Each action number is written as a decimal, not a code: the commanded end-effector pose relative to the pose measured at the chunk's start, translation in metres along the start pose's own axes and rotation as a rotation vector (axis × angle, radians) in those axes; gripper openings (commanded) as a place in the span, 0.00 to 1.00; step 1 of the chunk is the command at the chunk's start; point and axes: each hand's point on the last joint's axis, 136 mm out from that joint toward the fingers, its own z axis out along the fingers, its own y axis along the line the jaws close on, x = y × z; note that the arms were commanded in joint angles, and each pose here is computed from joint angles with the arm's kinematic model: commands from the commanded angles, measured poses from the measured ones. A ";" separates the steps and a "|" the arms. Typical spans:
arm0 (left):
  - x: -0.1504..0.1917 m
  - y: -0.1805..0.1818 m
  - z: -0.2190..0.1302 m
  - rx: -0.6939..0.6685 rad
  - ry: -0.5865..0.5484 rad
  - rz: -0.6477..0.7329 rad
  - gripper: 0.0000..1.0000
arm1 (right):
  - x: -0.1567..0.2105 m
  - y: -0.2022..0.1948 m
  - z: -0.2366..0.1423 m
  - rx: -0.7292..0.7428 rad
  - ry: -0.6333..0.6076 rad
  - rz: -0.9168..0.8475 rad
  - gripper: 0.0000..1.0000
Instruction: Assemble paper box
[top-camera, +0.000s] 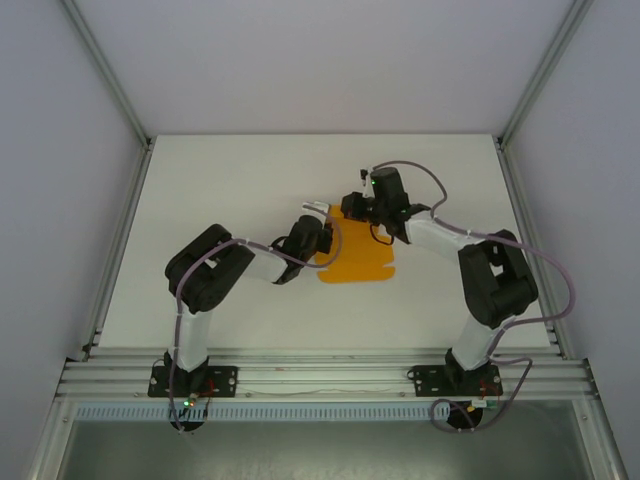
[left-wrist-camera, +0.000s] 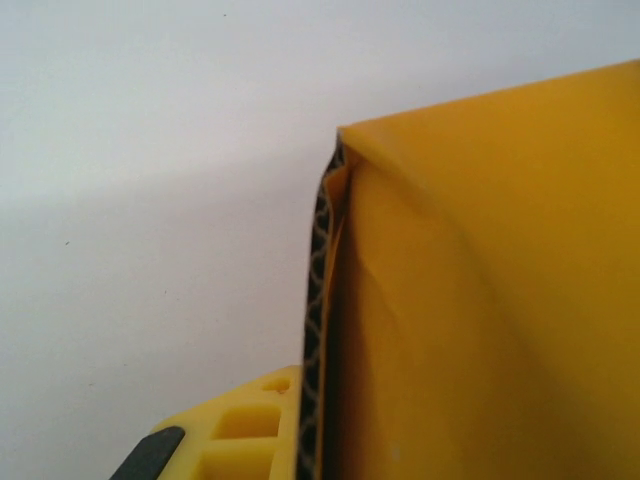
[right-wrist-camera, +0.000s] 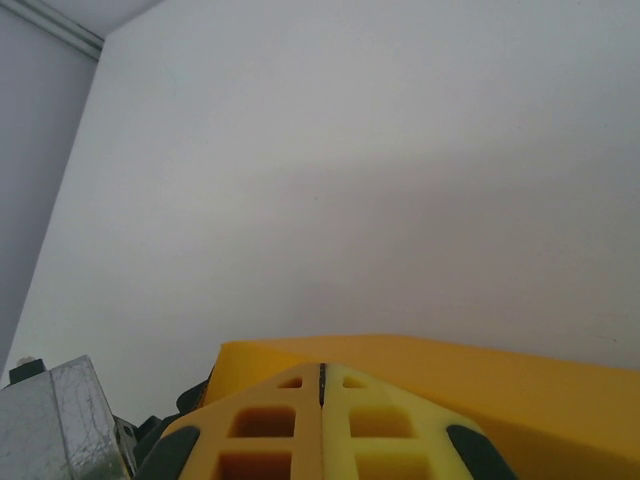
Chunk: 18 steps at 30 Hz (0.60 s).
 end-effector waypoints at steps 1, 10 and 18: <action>0.020 0.012 0.006 -0.066 0.054 -0.109 0.07 | 0.047 -0.038 0.007 0.134 0.091 0.071 0.02; 0.018 0.011 0.003 -0.071 0.060 -0.181 0.10 | 0.046 -0.047 0.005 0.186 0.081 0.052 0.02; 0.017 0.020 -0.013 -0.095 0.054 -0.197 0.17 | 0.050 -0.050 0.004 0.202 0.096 0.055 0.02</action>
